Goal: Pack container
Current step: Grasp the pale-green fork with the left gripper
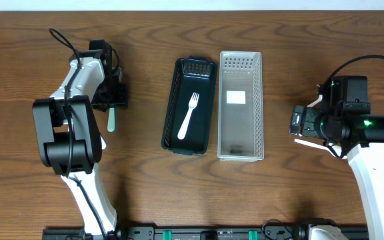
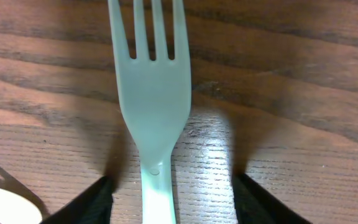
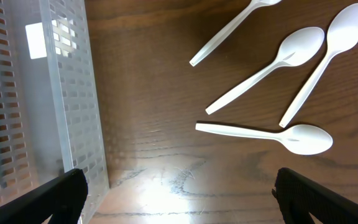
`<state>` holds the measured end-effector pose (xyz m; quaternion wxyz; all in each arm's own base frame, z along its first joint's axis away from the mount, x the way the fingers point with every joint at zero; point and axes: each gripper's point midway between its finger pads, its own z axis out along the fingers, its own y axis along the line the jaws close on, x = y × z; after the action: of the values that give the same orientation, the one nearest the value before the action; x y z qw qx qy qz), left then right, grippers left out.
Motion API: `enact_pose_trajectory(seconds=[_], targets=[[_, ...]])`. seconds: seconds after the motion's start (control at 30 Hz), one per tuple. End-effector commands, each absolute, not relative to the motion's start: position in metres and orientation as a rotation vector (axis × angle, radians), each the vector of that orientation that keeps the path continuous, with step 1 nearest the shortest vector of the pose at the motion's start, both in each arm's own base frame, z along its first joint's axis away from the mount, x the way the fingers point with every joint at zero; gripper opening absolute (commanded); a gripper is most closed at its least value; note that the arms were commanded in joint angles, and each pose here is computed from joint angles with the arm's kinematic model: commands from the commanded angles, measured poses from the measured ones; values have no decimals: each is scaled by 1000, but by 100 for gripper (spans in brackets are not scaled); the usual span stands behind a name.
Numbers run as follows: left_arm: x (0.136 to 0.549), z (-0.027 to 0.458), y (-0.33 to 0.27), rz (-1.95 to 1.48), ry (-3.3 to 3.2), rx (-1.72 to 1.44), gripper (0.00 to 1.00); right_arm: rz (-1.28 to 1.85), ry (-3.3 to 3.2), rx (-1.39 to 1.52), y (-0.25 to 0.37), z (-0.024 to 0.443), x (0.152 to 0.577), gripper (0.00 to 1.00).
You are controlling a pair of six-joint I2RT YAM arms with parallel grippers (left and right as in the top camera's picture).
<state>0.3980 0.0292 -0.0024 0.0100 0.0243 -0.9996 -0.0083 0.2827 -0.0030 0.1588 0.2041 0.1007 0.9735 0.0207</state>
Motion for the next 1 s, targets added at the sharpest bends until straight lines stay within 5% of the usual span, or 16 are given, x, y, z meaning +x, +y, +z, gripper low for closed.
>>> enact_pose_trajectory(seconds=[0.0, 0.33, 0.5, 0.6, 0.97], targets=[[393, -10, 31, -16, -3095, 72, 49, 66, 2698, 268, -1, 166, 286, 99], [393, -10, 31, -16, -3095, 73, 25, 65, 2698, 268, -1, 165, 286, 99], [393, -10, 31, -16, -3095, 73, 22, 65, 2698, 268, -1, 165, 286, 99], [393, -10, 31, -16, -3095, 73, 11, 65, 2698, 268, -1, 165, 286, 99], [394, -10, 31, -17, -3096, 73, 6, 65, 2698, 268, -1, 165, 286, 99]])
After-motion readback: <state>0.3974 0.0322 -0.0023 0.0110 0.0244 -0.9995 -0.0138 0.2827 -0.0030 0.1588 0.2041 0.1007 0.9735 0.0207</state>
